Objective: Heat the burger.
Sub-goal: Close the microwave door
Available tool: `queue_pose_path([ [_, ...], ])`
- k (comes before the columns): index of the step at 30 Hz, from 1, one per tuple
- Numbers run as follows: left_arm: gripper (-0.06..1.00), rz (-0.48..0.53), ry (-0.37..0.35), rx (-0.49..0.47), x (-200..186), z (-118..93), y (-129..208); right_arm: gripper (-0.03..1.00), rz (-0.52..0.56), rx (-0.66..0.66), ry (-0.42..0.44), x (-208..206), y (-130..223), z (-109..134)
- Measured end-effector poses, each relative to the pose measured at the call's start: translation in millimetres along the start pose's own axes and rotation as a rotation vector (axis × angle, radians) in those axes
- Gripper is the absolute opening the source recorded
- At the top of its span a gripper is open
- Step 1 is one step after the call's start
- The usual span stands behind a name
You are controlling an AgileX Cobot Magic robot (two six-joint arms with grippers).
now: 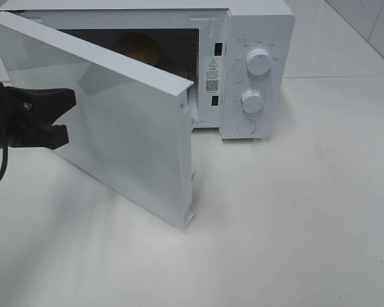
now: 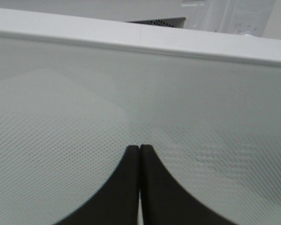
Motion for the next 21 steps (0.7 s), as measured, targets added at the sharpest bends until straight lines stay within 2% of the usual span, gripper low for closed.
queue_pose_path([
  [2,0.00,-0.003,0.005,-0.005,3.2,-2.0,-0.7,0.73,0.000,0.000,0.000,0.0,0.0,0.0],
  [4,0.00,-0.015,0.020,-0.025,19.9,-12.4,-2.2,0.73,0.000,0.000,0.000,0.0,0.0,0.0],
  [7,0.00,-0.022,0.018,-0.030,23.8,-14.0,-3.3,0.73,0.000,0.000,0.000,0.0,0.0,0.0],
  [10,0.00,-0.032,0.007,-0.061,36.7,-20.0,-3.9,0.73,0.000,0.000,0.000,0.0,0.0,0.0],
  [12,0.00,-0.035,-0.028,-0.113,54.4,-26.0,-4.2,0.73,0.000,0.000,0.000,0.0,0.0,0.0],
  [15,0.00,-0.041,-0.033,-0.118,58.6,-27.5,-5.6,0.73,0.000,0.000,0.000,0.0,0.0,0.0],
  [21,0.00,-0.073,-0.027,-0.126,91.6,-43.5,-10.7,0.73,0.000,0.000,0.000,0.0,0.0,0.0],
])
Point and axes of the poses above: a point on each arm's last joint axis where the gripper is mounted, x pointing out along that axis toward the gripper, z along the wrist's bending axis when the last joint is at zero, y = z × x, the point moved 1 cm from there along x, pointing out along that axis toward the gripper, and after that the axes turned 9 degrees about -x, right-handed, at the moved point
